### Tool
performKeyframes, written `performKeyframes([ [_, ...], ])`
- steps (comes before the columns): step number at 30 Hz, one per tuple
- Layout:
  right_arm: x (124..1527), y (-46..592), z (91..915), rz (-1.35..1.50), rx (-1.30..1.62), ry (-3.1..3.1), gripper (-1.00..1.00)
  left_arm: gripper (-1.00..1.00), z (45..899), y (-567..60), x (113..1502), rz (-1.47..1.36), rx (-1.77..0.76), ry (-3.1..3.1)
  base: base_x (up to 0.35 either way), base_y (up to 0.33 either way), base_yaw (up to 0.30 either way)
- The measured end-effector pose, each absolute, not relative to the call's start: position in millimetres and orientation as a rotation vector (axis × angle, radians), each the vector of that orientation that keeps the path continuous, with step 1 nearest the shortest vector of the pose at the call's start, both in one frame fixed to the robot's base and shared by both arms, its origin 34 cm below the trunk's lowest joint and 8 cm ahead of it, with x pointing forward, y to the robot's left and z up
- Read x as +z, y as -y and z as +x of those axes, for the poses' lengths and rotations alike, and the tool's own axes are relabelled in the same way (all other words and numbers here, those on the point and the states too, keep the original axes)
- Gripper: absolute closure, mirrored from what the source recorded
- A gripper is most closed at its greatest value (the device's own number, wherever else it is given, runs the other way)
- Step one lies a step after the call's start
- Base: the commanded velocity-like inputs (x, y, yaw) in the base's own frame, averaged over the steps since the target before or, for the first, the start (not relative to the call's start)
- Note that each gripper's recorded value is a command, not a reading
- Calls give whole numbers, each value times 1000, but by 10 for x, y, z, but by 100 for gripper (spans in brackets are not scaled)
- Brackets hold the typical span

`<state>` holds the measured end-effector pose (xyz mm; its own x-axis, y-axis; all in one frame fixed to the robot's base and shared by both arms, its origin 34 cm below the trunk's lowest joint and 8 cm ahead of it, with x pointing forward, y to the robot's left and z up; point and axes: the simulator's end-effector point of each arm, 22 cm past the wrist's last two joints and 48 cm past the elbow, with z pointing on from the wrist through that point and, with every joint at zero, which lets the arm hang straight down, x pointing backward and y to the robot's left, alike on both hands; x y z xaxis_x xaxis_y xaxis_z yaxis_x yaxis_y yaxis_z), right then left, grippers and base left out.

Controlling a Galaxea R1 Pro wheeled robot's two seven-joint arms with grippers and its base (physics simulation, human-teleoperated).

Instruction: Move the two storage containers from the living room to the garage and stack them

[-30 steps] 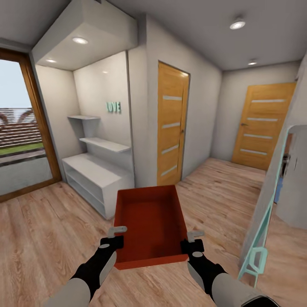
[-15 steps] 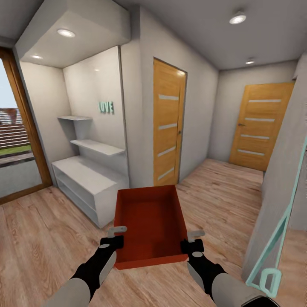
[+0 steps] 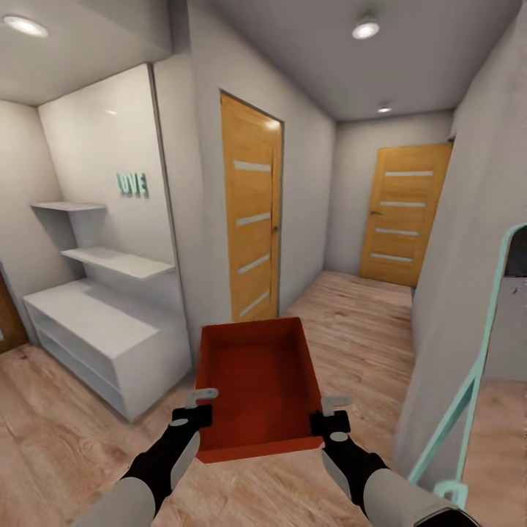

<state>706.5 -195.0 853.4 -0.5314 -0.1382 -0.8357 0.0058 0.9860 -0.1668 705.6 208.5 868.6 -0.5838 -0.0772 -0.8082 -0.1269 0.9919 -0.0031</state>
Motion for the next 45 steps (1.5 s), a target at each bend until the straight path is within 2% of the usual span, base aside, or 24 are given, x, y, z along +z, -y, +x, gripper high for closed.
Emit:
performKeyframes([
  [10, 8533, 1950, 7065, -93, -182, -2125, 100, 100, 7055, -2084, 8685, -142, 68, -2197, 327, 0, -245],
  [45, 8536, 1949, 7066, -92, -181, -2124, 100, 100, 7059, -2086, 8692, -141, 69, -2195, 327, 17, -4],
])
